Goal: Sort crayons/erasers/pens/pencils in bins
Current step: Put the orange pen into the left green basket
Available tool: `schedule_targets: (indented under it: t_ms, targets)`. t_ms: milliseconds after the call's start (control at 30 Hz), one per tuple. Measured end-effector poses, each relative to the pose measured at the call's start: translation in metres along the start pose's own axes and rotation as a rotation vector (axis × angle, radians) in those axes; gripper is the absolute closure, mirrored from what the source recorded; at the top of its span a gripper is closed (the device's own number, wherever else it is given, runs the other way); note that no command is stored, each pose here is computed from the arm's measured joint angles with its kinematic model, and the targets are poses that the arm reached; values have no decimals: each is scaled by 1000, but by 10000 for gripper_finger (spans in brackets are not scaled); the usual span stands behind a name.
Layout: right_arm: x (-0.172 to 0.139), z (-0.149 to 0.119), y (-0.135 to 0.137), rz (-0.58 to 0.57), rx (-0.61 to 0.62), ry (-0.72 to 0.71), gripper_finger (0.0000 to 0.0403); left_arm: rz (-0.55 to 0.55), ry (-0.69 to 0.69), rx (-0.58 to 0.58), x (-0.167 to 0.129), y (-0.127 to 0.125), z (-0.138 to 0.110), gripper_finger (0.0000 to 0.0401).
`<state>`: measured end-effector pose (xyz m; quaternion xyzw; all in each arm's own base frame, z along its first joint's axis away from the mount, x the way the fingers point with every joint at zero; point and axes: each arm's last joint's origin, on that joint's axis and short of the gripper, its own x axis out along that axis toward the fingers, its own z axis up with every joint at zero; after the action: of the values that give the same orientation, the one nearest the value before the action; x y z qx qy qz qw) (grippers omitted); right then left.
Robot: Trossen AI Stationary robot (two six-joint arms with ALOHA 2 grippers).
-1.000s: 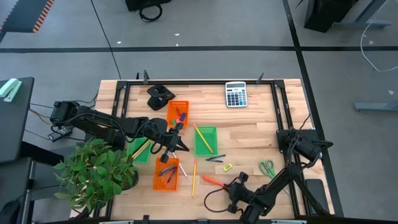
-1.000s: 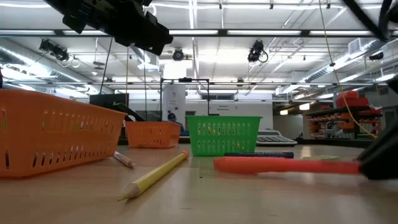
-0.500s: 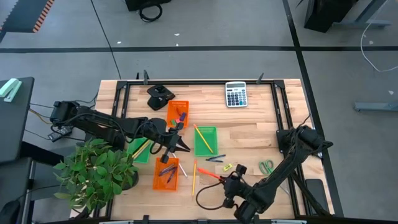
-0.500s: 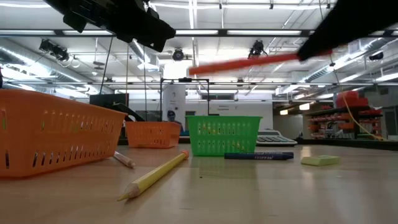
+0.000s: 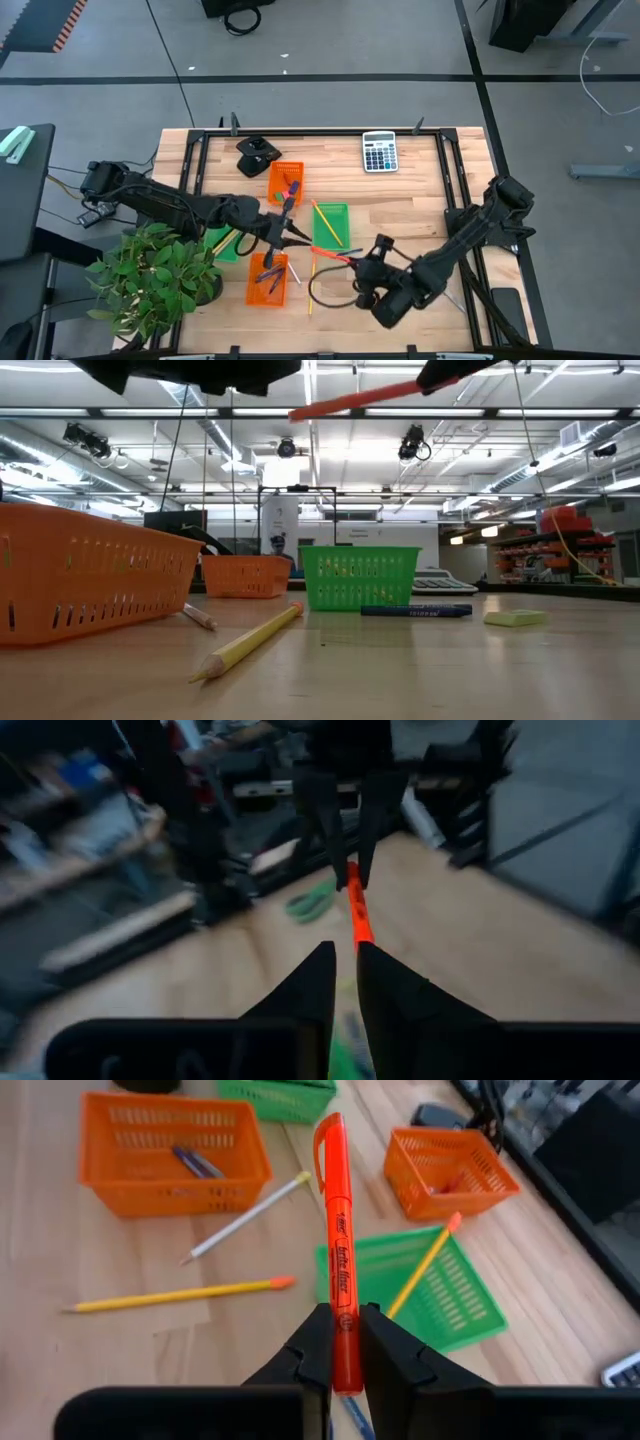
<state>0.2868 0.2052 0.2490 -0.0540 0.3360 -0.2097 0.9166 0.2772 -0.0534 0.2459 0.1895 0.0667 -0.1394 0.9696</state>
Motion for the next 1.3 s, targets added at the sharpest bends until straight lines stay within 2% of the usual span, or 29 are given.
schedule_targets:
  t_ms: [133, 267, 500, 633, 767, 900, 1033, 1167, 1300]
  targets:
    - [11, 6, -12, 10, 16, 69, 358, 94, 47, 146, 0, -10, 4, 331]
    - [21, 9, -19, 14, 2, 111, 358, 150, 82, 166, 0, -16, 5, 303]
    - [32, 16, -28, -3, -66, 120, 358, 192, 101, 95, 0, -17, 5, 235]
    - [38, 18, -32, 5, -121, 137, 358, 212, 105, 68, 0, -16, 4, 210]
    - [45, 21, -38, 24, -195, 160, 358, 276, 121, -9, -1, -10, 2, 203]
    - [53, 26, -44, 43, -274, 171, 358, 291, 134, -41, -1, -6, -1, 207]
    - [62, 32, -51, 79, -356, 171, 358, 283, 151, -103, -1, -6, -3, 210]
    - [74, 39, -61, 103, -392, 163, 358, 218, 202, -157, -1, -10, -10, 202]
    - [83, 46, -68, 138, -400, 141, 358, 214, 237, -208, -2, -9, -14, 193]
